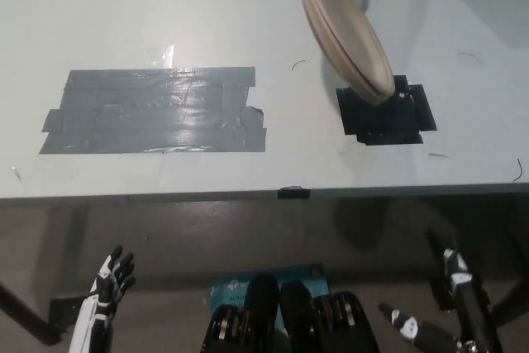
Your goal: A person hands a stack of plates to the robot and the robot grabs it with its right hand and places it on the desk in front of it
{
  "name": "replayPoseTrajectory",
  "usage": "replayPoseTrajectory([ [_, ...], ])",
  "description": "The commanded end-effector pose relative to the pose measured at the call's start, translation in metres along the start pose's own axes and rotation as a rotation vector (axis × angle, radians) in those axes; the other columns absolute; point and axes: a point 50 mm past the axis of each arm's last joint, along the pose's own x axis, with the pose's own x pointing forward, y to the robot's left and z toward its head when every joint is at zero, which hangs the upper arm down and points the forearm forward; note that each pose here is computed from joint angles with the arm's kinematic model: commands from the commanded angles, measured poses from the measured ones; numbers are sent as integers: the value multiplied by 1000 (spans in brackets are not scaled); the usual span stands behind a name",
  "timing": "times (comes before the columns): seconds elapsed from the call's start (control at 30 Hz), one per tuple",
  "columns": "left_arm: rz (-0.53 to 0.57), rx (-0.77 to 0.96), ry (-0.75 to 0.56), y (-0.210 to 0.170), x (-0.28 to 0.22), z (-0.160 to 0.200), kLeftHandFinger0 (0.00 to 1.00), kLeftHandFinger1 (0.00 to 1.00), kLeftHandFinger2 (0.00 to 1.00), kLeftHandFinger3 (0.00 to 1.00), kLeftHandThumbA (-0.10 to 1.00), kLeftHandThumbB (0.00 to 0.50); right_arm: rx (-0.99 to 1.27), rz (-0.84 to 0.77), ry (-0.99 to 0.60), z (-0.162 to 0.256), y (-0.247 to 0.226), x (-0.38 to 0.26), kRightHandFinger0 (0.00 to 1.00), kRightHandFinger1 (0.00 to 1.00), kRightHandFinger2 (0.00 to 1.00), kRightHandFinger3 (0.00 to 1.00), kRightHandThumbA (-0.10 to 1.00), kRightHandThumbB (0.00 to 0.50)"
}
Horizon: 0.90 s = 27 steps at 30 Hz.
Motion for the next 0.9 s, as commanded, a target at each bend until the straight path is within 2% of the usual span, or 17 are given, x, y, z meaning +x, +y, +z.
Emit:
replayPoseTrajectory([
  [0.0, -4, 9, -47, 5, 1, 4, 1000, 1000, 1000, 1000, 1000, 285, -207, -177, -321, 70, -16, 35, 1000, 1000, 1000, 1000, 907, 256],
  [0.13, -15, 18, -52, 4, 2, 4, 1000, 1000, 1000, 1000, 1000, 281, -330, -249, -436, 97, -23, 79, 1000, 1000, 1000, 1000, 890, 273],
  [0.2, -18, 19, -56, 3, 2, 3, 1000, 1000, 1000, 1000, 1000, 275, -353, -267, -435, 105, -22, 99, 1000, 1000, 1000, 1000, 943, 286],
  [0.3, -16, 16, -50, 2, 1, 2, 1000, 1000, 1000, 1000, 1000, 288, -336, -272, -421, 110, -21, 125, 1000, 1000, 1000, 1000, 924, 290],
  [0.33, -14, 21, -48, 2, 1, 1, 1000, 1000, 1000, 1000, 1000, 289, -344, -267, -412, 110, -20, 136, 1000, 1000, 1000, 1000, 921, 284],
  [0.43, -13, 21, -44, 2, 1, 3, 1000, 1000, 1000, 1000, 1000, 284, -376, -269, -392, 106, -17, 164, 1000, 1000, 1000, 1000, 912, 307],
  [0.53, -13, 23, -40, 2, 1, 3, 1000, 1000, 1000, 1000, 1000, 289, -406, -271, -380, 101, -14, 189, 1000, 1000, 1000, 1000, 893, 335],
  [0.57, -14, 29, -44, 2, 1, 1, 1000, 1000, 1000, 1000, 1000, 282, -435, -272, -371, 98, -12, 202, 1000, 1000, 1000, 1000, 924, 356],
  [0.73, -19, 37, -41, 1, -1, 0, 1000, 1000, 1000, 1000, 1000, 268, -500, -266, -330, 92, -6, 231, 1000, 1000, 1000, 1000, 972, 367],
  [0.87, -25, 49, -46, 1, 0, -1, 1000, 1000, 1000, 1000, 1000, 255, -515, -269, -316, 94, -4, 249, 1000, 1000, 1000, 1000, 927, 385],
])
